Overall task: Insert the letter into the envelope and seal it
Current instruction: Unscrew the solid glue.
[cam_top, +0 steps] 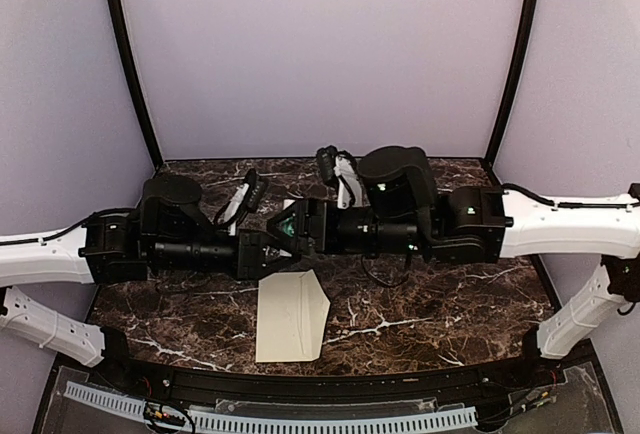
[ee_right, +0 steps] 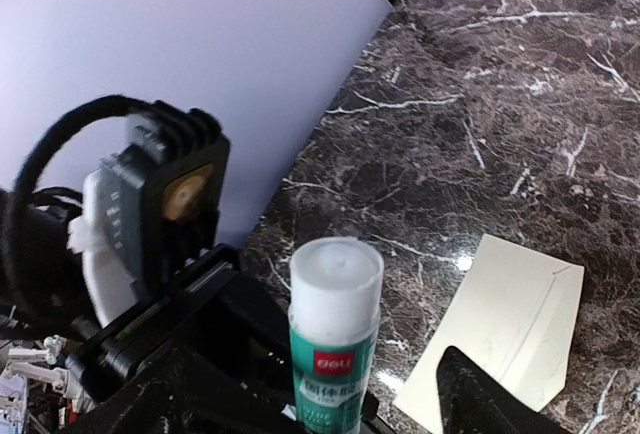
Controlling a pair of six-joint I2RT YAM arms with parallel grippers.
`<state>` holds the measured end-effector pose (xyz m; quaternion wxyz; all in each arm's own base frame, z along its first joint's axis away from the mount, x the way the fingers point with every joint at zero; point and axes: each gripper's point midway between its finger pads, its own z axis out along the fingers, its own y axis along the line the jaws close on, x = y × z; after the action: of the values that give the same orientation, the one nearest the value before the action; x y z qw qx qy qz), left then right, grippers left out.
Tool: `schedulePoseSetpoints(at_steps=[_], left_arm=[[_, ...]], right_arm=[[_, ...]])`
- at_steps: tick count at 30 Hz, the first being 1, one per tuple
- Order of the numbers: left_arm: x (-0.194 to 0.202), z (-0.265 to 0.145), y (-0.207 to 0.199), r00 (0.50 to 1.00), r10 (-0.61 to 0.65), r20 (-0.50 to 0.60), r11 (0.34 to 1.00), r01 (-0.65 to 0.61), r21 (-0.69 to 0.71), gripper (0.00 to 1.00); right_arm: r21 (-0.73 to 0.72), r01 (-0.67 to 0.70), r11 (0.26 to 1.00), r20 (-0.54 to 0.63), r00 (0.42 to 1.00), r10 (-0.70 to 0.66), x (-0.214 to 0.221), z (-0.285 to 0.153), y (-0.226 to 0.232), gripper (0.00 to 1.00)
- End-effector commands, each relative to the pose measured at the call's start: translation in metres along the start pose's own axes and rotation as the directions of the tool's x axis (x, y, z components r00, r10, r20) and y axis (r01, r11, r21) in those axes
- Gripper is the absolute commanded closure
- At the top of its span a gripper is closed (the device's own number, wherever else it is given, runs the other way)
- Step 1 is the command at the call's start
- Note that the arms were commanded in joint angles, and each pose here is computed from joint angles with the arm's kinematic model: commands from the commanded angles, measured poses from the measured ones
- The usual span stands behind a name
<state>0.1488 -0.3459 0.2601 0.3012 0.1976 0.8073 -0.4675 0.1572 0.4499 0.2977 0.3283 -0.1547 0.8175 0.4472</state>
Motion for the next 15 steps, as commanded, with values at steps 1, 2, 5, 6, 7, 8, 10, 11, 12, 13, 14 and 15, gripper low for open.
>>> schedulePoseSetpoints(at_steps=[1, 2, 5, 6, 7, 8, 10, 11, 12, 13, 14, 15], left_arm=[[-0.01, -0.013, -0.032, 0.999, -0.008, 0.047, 0.986, 0.0, 0.169, 1.0], [-0.01, -0.014, -0.034, 0.999, -0.01, 0.047, 0.983, 0.001, 0.185, 1.0], [-0.011, -0.023, -0.047, 0.998, 0.002, 0.067, 0.961, -0.02, 0.274, 1.0], [-0.005, -0.025, -0.053, 0.999, 0.013, 0.05, 0.948, -0.028, 0.316, 1.0], [-0.009, -0.029, -0.062, 0.997, 0.02, 0.068, 0.932, -0.044, 0.359, 1.0], [-0.008, -0.034, -0.071, 0.997, 0.033, 0.07, 0.91, -0.059, 0.41, 1.0], [-0.005, -0.041, -0.084, 0.996, 0.053, 0.066, 0.873, -0.078, 0.482, 1.0], [-0.002, -0.044, -0.09, 0.997, 0.064, 0.052, 0.853, -0.082, 0.515, 1.0], [-0.003, -0.048, -0.096, 0.995, 0.073, 0.062, 0.834, -0.095, 0.544, 1.0], [0.0, -0.052, -0.101, 0.995, 0.086, 0.047, 0.812, -0.097, 0.575, 1.0], [0.0, -0.054, -0.106, 0.994, 0.093, 0.056, 0.796, -0.108, 0.596, 1.0], [0.003, -0.057, -0.109, 0.994, 0.102, 0.04, 0.778, -0.105, 0.619, 1.0]], right_arm=[[-0.211, 0.011, 0.977, 0.09, 0.996, 0.009, -0.022, -0.038, 0.034, 0.11], [-0.238, 0.018, 0.971, 0.104, 0.995, 0.007, -0.025, -0.044, 0.036, 0.08], [-0.348, 0.051, 0.936, 0.129, 0.992, -0.006, -0.032, -0.065, 0.042, 0.05], [-0.388, 0.06, 0.92, 0.135, 0.991, -0.007, -0.033, -0.073, 0.044, 0.05], [-0.421, 0.071, 0.904, 0.145, 0.989, -0.01, -0.034, -0.078, 0.047, 0.05], [-0.454, 0.081, 0.887, 0.152, 0.988, -0.012, -0.034, -0.084, 0.049, 0.05], [-0.522, 0.107, 0.846, 0.17, 0.985, -0.02, -0.034, -0.094, 0.055, 0.05], [-0.551, 0.12, 0.826, 0.176, 0.984, -0.026, -0.033, -0.098, 0.058, 0.05], [-0.579, 0.131, 0.805, 0.182, 0.983, -0.03, -0.032, -0.101, 0.061, 0.06], [-0.604, 0.14, 0.785, 0.181, 0.983, -0.037, -0.03, -0.103, 0.065, 0.06], [-0.629, 0.149, 0.763, 0.183, 0.982, -0.041, -0.028, -0.105, 0.069, 0.07], [-0.654, 0.156, 0.741, 0.182, 0.982, -0.047, -0.027, -0.107, 0.074, 0.09]])
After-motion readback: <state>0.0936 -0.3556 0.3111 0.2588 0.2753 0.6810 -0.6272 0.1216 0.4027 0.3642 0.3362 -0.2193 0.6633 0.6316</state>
